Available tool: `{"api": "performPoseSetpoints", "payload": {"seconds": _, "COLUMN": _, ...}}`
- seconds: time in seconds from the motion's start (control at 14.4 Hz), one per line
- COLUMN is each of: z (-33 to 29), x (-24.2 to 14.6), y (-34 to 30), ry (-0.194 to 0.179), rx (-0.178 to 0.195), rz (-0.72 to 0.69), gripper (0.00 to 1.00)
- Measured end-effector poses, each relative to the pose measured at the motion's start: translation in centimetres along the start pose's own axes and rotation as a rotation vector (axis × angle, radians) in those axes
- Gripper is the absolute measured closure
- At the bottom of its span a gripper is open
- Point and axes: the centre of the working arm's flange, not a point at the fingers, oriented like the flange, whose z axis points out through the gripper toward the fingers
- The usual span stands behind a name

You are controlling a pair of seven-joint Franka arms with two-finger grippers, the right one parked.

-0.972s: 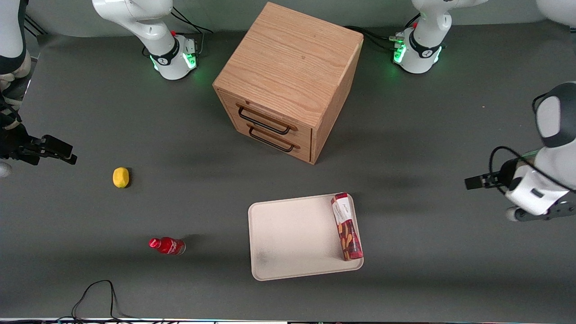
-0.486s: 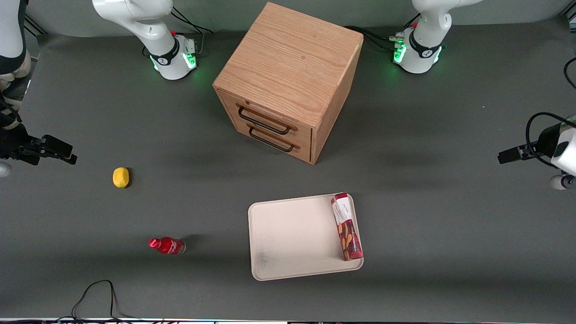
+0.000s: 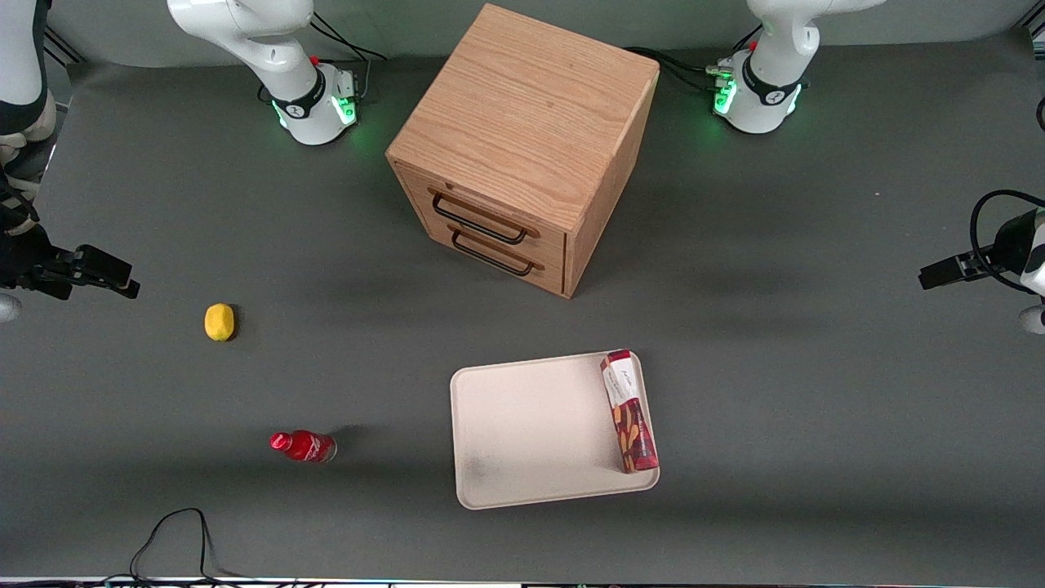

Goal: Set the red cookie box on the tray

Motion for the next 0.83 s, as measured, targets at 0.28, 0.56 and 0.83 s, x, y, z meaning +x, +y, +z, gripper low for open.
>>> {"api": "performPoseSetpoints", "payload": {"seconds": 0.28, "z": -1.5, "x": -0.2, "y": 1.6, "ry": 0.03, "rx": 0.0, "rz": 0.026, "gripper": 0.0}}
{"api": "performPoseSetpoints", "payload": {"seconds": 0.56, "z": -2.7, "x": -0.2, "y": 2.3, "ry": 0.055, "rx": -0.002, "rz": 0.036, "gripper": 0.0}}
{"api": "performPoseSetpoints", "payload": {"seconds": 0.83, "z": -3.0, "x": -0.2, "y": 2.2, "ry": 0.059, "rx": -0.003, "rz": 0.034, "gripper": 0.0}}
